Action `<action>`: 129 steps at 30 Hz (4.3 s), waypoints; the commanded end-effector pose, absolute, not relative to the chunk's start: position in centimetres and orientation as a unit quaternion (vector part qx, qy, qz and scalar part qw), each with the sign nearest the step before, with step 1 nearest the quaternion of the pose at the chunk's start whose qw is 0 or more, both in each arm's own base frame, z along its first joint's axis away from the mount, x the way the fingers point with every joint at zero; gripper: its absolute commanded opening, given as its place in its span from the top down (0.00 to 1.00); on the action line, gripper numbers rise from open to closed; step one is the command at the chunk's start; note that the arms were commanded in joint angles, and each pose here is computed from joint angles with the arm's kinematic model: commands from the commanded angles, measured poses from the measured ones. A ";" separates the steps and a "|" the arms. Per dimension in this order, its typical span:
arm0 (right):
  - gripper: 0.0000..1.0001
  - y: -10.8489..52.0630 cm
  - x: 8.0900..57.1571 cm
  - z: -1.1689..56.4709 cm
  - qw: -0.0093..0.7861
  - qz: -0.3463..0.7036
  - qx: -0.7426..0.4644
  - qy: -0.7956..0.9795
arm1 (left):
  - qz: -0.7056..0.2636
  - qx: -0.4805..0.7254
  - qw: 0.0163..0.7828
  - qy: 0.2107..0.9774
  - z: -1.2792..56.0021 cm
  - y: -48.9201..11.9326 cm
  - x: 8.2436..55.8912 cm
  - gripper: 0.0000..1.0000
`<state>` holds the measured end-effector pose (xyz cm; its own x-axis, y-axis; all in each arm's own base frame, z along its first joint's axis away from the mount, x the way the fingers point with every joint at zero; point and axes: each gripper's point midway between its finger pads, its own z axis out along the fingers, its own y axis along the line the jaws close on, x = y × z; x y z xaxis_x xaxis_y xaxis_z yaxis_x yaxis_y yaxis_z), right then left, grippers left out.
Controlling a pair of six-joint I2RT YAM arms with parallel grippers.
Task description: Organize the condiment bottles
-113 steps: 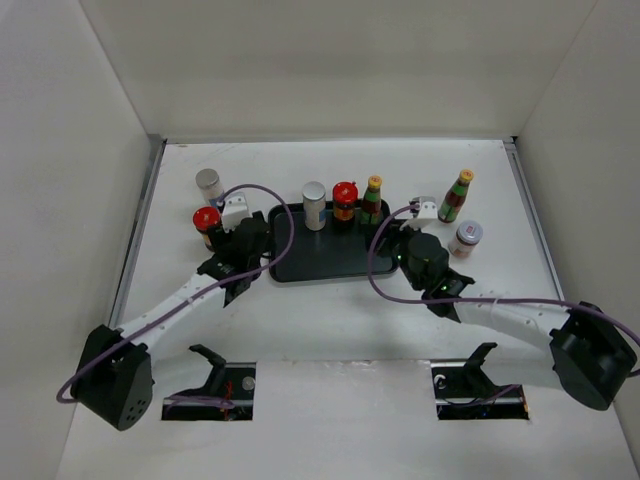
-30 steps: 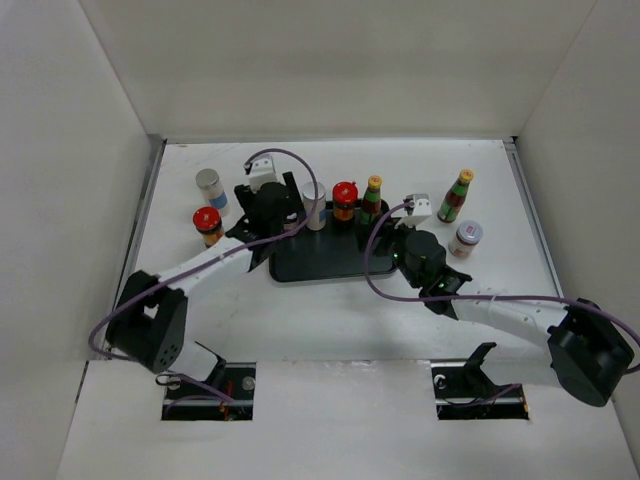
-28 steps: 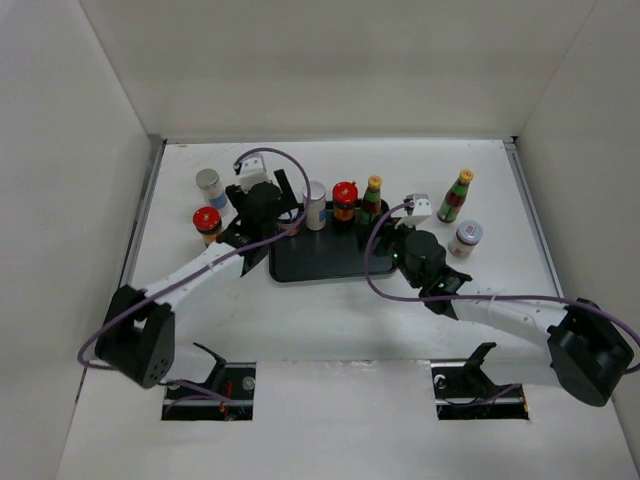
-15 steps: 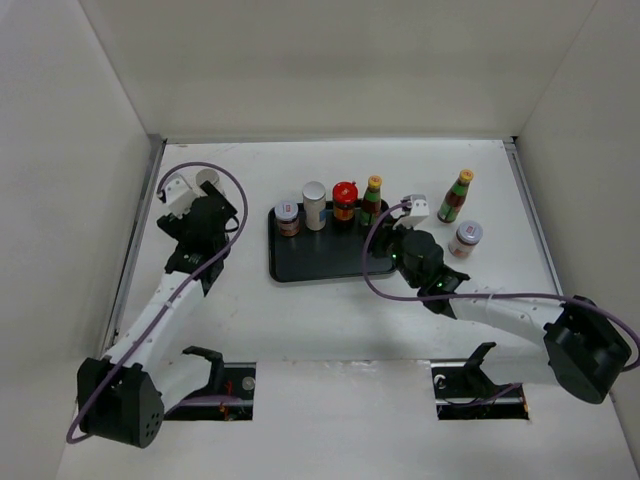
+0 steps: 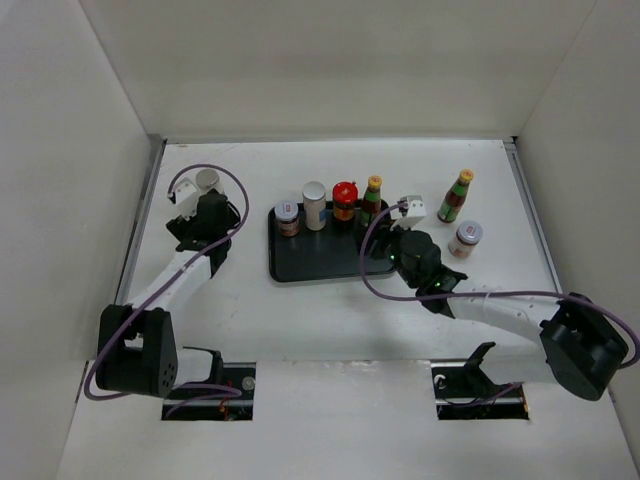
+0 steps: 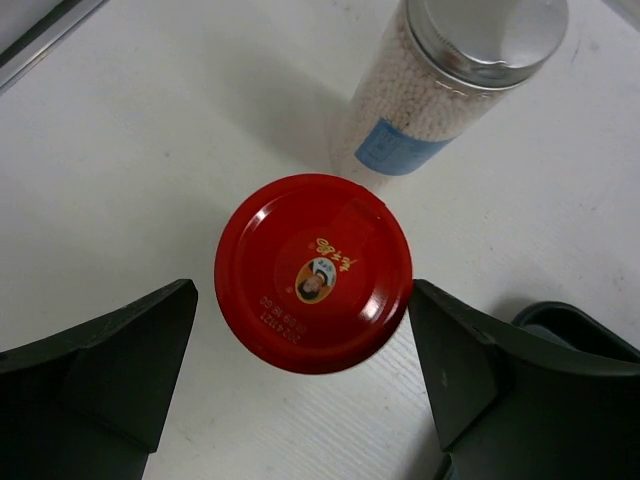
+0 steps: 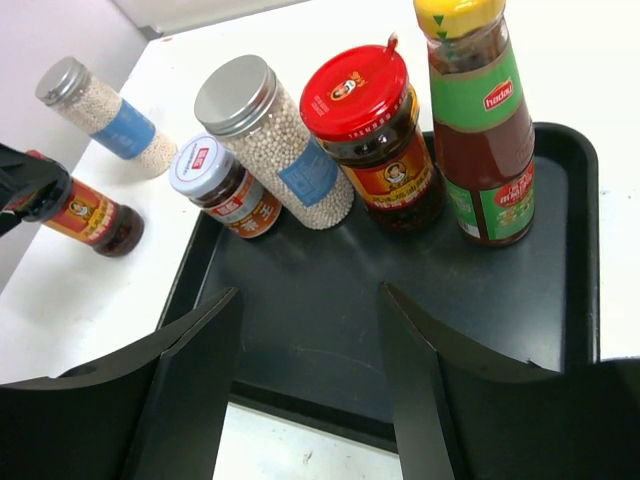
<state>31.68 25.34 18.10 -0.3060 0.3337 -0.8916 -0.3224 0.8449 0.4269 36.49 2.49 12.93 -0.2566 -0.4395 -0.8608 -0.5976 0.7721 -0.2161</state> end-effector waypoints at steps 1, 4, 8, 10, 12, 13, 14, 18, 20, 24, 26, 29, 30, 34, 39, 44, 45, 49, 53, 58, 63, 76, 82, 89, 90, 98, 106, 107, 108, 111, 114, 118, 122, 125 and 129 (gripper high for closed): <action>0.37 26.5 31.9 20.0 0.599 0.300 0.001 0.743 | 0.059 -0.348 0.539 0.764 14.6 3.2 38.3 0.14; 0.36 26.6 31.9 20.3 0.601 0.300 -0.004 0.740 | 0.063 -0.349 0.543 0.761 14.1 3.5 38.4 0.20; 0.36 26.7 31.9 19.8 0.597 0.299 -0.003 0.745 | 0.064 -0.349 0.544 0.760 13.7 3.6 38.6 0.36; 0.36 26.7 32.0 19.9 0.599 0.297 -0.005 0.743 | 0.066 -0.346 0.552 0.756 13.7 3.7 38.5 0.42; 0.36 26.6 32.0 20.2 0.603 0.297 -0.006 0.740 | 0.062 -0.343 0.553 0.757 13.6 3.5 38.5 0.49; 0.36 26.5 32.0 20.1 0.604 0.295 -0.006 0.740 | 0.061 -0.342 0.553 0.757 13.7 3.5 38.5 0.52; 0.36 26.5 31.9 20.0 0.602 0.297 -0.004 0.741 | 0.057 -0.339 0.556 0.756 14.1 3.2 38.4 0.55; 0.36 26.5 31.9 20.1 0.602 0.297 -0.004 0.741 | 0.036 -0.322 0.590 0.740 17.4 1.7 37.5 0.61; 0.36 26.4 31.9 20.3 0.606 0.297 -0.003 0.738 | 0.030 -0.315 0.603 0.732 19.3 1.1 36.9 0.61; 0.36 26.2 32.0 19.8 0.599 0.298 0.005 0.743 | 0.003 -0.288 0.625 0.726 22.8 -1.2 35.2 0.62; 0.35 26.0 31.9 20.4 0.606 0.300 0.007 0.737 | -0.019 -0.268 0.630 0.729 23.4 -2.9 34.4 0.63; 0.34 24.7 32.2 20.5 0.614 0.294 0.024 0.732 | -0.056 -0.232 0.623 0.745 24.3 -6.6 33.3 0.63; 0.34 24.4 32.4 20.4 0.614 0.294 0.031 0.732 | -0.066 -0.218 0.620 0.751 24.4 -7.9 33.1 0.63; 0.32 23.8 32.4 20.7 0.614 0.301 0.046 0.728 | -0.119 -0.173 0.611 0.763 24.0 -13.9 32.4 0.63; 0.31 23.0 33.1 19.8 0.606 0.295 0.063 0.736 | -0.169 -0.125 0.613 0.762 24.8 -20.4 33.3 0.62; 0.31 22.4 33.5 19.3 0.605 0.288 0.071 0.739 | -0.188 -0.087 0.606 0.768 23.5 -24.9 34.8 0.62; 0.31 22.3 33.7 19.2 0.605 0.287 0.074 0.739 | -0.191 -0.082 0.600 0.773 22.9 -25.6 34.9 0.62; 0.31 22.2 33.6 19.5 0.607 0.290 0.075 0.736 | -0.191 -0.071 0.589 0.782 20.2 -27.2 35.2 0.62; 0.31 21.8 33.8 19.2 0.605 0.288 0.082 0.738 | -0.168 -0.058 0.589 0.789 19.0 -27.5 35.3 0.62; 0.29 21.5 33.8 19.4 0.608 0.285 0.086 0.736 | -0.149 -0.036 0.583 0.798 18.0 -28.1 34.8 0.43; 0.29 21.0 33.9 19.7 0.612 0.283 0.088 0.733 | -0.124 -0.016 0.592 0.796 18.4 -27.8 33.8 0.32; 0.25 20.6 34.1 19.2 0.606 0.277 0.099 0.739 | -0.081 -0.002 0.587 0.805 18.7 -25.5 32.8 0.24; 0.22 20.1 34.1 19.3 0.608 0.274 0.104 0.738 | -0.100 -0.013 0.604 0.790 20.8 -24.8 32.8 0.11; 0.22 20.3 34.0 19.5 0.609 0.278 0.102 0.736 | -0.101 -0.111 0.659 0.737 27.4 -18.8 36.8 0.11; 0.22 20.3 34.0 19.5 0.608 0.279 0.102 0.736 | -0.095 -0.121 0.662 0.734 27.9 -17.7 37.9 0.11; 0.22 20.5 33.8 20.1 0.615 0.283 0.096 0.730 | 0.009 -0.227 0.644 0.730 25.9 -7.0 45.6 0.12; 0.19 21.2 33.8 20.0 0.611 0.285 0.087 0.734 | 0.085 -0.292 0.579 0.756 21.1 1.1 47.9 0.11; 0.19 21.5 33.7 19.9 0.609 0.286 0.083 0.735 | 0.089 -0.294 0.575 0.758 20.5 1.5 47.9 0.11; 0.18 21.6 33.7 19.9 0.610 0.285 0.081 0.735 | 0.091 -0.297 0.574 0.758 20.2 1.8 48.0 0.11; 0.18 21.7 33.8 19.5 0.607 0.285 0.082 0.738 | 0.097 -0.301 0.563 0.763 18.9 2.9 48.6 0.11; 0.18 22.3 33.6 19.6 0.604 0.287 0.073 0.740 | 0.086 -0.294 0.559 0.770 18.2 2.9 49.9 0.11; 0.17 22.6 33.5 19.5 0.605 0.285 0.067 0.740 | 0.083 -0.290 0.558 0.773 17.9 2.9 50.8 0.17; 0.17 22.6 33.6 19.6 0.606 0.283 0.065 0.740 | 0.083 -0.293 0.560 0.770 17.5 2.9 50.5 0.44; 0.17 22.7 33.5 19.2 0.602 0.285 0.066 0.743 | 0.073 -0.293 0.574 0.761 19.0 2.3 49.0 0.54; 0.17 22.6 33.6 19.6 0.607 0.282 0.066 0.740 | 0.049 -0.267 0.618 0.738 23.0 -0.7 45.3 0.56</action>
<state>33.14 22.20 17.58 -0.3007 0.4178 -0.8573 -0.2228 0.8433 0.4891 46.61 1.61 14.83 -0.2910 -0.3282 -0.8986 -0.5340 0.8351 -0.1321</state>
